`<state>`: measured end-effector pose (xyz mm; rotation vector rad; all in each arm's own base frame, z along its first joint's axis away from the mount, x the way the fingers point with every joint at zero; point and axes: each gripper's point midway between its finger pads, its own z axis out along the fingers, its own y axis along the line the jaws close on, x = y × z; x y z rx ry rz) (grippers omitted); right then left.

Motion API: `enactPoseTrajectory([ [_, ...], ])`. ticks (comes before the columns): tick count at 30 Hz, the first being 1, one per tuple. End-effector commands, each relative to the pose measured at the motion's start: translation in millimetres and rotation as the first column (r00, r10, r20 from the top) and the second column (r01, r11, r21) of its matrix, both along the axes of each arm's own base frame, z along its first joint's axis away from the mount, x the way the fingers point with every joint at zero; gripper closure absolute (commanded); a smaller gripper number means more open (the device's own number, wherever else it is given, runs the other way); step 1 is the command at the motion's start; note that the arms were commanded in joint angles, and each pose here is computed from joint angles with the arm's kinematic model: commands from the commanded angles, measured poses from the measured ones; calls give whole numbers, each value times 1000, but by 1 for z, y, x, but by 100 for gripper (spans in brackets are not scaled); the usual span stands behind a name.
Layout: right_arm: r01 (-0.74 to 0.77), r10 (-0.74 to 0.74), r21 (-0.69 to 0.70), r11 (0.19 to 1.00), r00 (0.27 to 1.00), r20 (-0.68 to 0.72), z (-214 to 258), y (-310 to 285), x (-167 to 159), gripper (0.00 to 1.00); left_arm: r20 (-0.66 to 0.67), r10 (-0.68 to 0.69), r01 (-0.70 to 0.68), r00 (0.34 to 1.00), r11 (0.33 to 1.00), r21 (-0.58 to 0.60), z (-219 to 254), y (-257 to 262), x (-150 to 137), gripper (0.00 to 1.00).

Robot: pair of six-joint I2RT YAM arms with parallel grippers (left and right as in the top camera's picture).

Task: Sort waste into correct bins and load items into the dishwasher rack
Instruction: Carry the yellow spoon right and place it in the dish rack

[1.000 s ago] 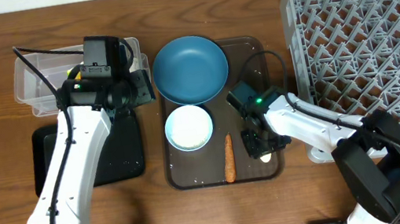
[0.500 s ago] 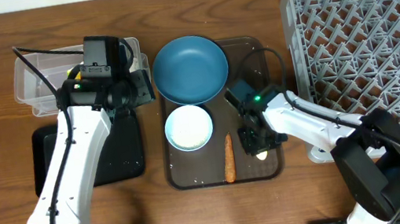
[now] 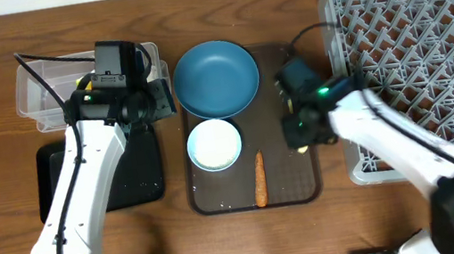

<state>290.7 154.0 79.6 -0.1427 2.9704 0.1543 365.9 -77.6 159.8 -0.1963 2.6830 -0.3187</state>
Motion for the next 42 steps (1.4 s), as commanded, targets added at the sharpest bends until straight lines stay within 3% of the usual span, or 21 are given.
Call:
enactPoseTrajectory([
  [1,15,-16,14,1000,993,118,38,-21,21,73,7,-1,0,1000,1000,10,3,2,1,46],
  [7,82,-86,25,996,969,231,87,-70,41,76,8,-1,1,1000,1000,10,3,2,1,46],
  [12,136,-129,-11,991,964,233,94,-116,47,77,8,-1,1,1000,1000,10,3,2,1,46],
  [19,193,-187,-23,981,970,153,77,-149,40,78,7,-1,1,1000,1000,10,3,2,1,46],
  [26,137,-136,18,990,990,-21,31,-130,20,78,7,-1,1,1000,1000,10,3,2,1,46],
  [33,125,-123,9,992,987,-106,6,-126,16,77,6,-1,1,1000,1000,10,3,2,1,46],
  [35,125,-123,6,992,985,-120,1,-126,16,71,6,-1,1,1000,1000,10,3,2,1,46],
  [37,124,-122,5,992,984,-128,-1,-126,15,55,7,-1,1,1000,1000,10,3,2,1,46],
  [42,128,-127,6,992,985,-120,4,-126,16,48,7,-1,0,1000,1000,10,3,2,1,45],
])
